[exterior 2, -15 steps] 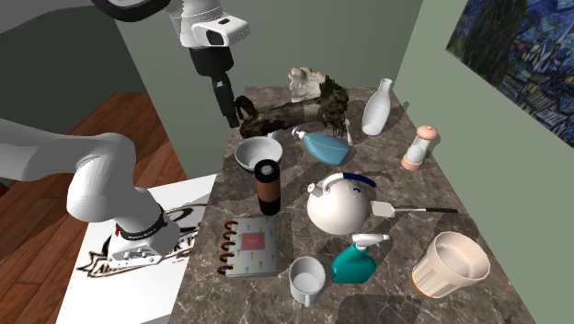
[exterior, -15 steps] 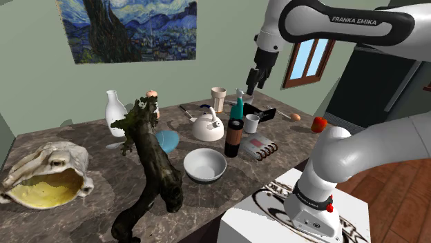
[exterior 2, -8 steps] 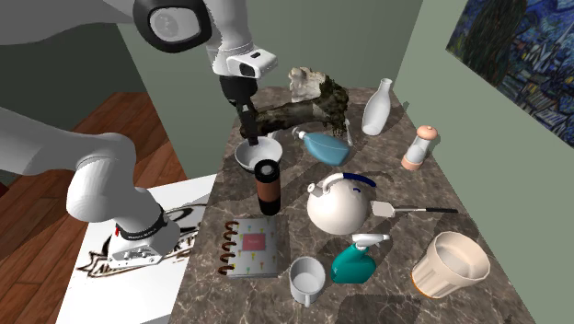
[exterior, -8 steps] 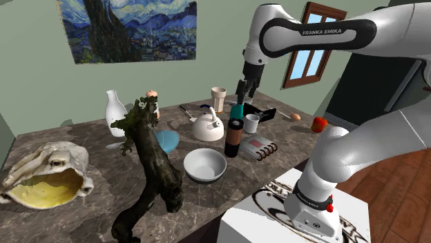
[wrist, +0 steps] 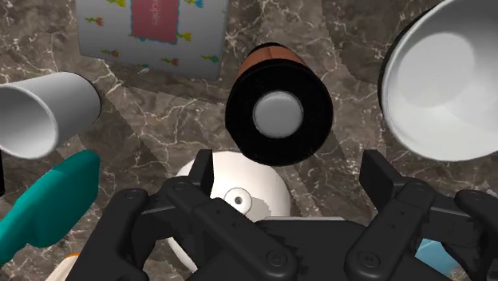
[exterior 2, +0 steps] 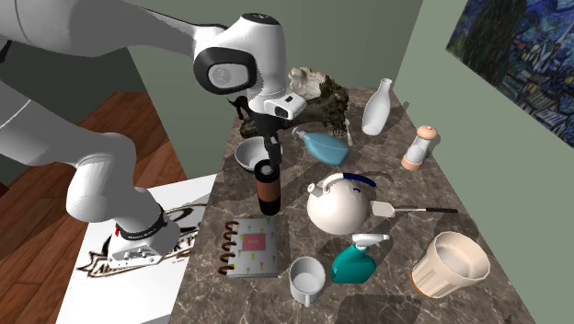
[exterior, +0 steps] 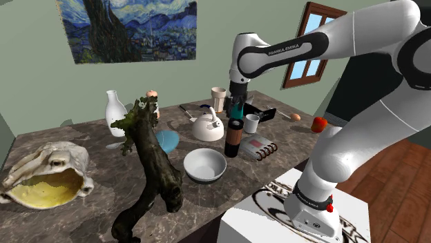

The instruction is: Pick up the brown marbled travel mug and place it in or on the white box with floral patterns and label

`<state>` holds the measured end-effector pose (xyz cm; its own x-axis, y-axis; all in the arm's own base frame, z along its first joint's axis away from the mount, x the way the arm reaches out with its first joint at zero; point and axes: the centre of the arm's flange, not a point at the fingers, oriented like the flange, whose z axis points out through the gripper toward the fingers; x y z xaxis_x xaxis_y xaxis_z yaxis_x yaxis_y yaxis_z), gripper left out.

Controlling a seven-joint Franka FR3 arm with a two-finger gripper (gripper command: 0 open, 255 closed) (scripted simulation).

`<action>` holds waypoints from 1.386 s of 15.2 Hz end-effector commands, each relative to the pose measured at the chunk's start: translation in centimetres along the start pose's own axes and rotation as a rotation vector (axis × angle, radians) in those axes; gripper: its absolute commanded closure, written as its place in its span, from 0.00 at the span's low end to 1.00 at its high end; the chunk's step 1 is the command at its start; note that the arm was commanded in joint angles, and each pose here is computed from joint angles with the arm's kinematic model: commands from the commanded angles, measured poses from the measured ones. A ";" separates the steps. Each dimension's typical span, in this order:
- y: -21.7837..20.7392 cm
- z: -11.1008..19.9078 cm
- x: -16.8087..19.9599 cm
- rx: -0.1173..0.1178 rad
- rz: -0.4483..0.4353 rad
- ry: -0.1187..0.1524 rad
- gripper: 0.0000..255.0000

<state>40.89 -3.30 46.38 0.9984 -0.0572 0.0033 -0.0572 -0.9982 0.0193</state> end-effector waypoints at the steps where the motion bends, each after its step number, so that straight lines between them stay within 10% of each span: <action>1: 0.2 1.1 0.6 0.001 0.002 -0.004 0.00; 15: 0.2 4.1 0.5 0.001 0.002 -0.004 0.00; 16: 0.2 4.1 0.5 0.001 0.002 -0.004 1.00; 21: 0.2 4.1 0.5 0.001 0.002 -0.004 1.00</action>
<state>41.42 -3.62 42.33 0.9983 -0.0587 0.0000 -0.0587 -0.9981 0.0181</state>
